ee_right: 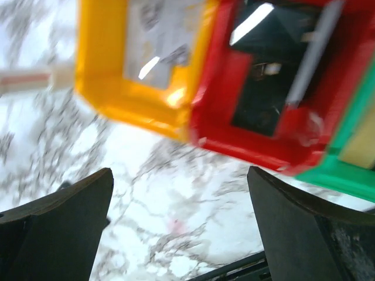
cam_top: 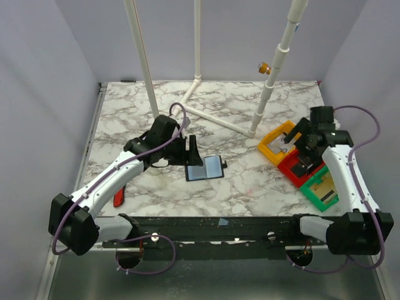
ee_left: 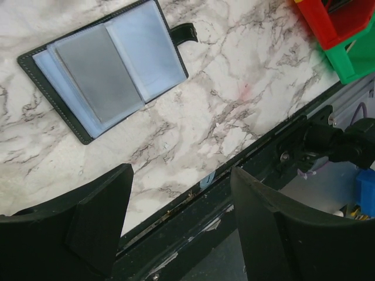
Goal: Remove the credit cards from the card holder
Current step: Remove the credit card from the card holder.
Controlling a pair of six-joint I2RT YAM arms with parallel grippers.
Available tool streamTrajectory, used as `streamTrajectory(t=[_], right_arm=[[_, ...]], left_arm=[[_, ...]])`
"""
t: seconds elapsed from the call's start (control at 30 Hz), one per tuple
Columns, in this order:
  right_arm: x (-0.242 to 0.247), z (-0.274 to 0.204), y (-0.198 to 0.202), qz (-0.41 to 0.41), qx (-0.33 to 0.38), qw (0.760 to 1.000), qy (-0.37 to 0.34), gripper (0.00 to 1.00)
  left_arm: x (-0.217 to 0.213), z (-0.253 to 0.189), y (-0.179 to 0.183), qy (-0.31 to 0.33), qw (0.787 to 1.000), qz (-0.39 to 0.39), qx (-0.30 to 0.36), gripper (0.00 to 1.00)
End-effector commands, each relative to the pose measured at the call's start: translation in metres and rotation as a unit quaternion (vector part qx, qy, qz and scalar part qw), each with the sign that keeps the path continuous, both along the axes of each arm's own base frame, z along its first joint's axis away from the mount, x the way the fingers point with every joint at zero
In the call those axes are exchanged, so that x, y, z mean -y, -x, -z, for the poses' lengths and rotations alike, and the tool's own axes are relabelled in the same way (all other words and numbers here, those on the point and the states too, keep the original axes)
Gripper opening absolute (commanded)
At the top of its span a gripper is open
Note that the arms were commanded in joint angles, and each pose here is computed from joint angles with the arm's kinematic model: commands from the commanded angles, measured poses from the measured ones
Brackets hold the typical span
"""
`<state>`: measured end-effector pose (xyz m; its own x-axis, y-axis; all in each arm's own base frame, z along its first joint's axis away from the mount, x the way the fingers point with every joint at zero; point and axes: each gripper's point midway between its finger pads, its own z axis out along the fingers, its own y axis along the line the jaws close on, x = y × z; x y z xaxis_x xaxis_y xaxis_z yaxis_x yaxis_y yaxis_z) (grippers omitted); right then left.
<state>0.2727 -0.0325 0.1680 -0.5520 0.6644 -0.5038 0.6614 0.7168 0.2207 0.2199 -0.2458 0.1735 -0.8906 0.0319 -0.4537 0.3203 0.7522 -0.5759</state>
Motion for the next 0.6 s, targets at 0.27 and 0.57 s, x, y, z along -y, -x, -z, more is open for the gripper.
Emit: streamTrajectory(t=[0.27, 0.57], right_arm=[[-0.174, 0.018, -0.050, -0.192, 0.056, 0.977, -0.077, 1.00], [-0.276, 0.060, -0.040, -0.327, 0.040, 0.935, -0.131, 1.00]], left_arm=[[-0.034, 0.026, -0.020, -0.030, 0.995, -0.099, -0.018, 0.69], [-0.018, 0.061, -0.036, -0.009, 0.989, -0.136, -0.064, 0.47]])
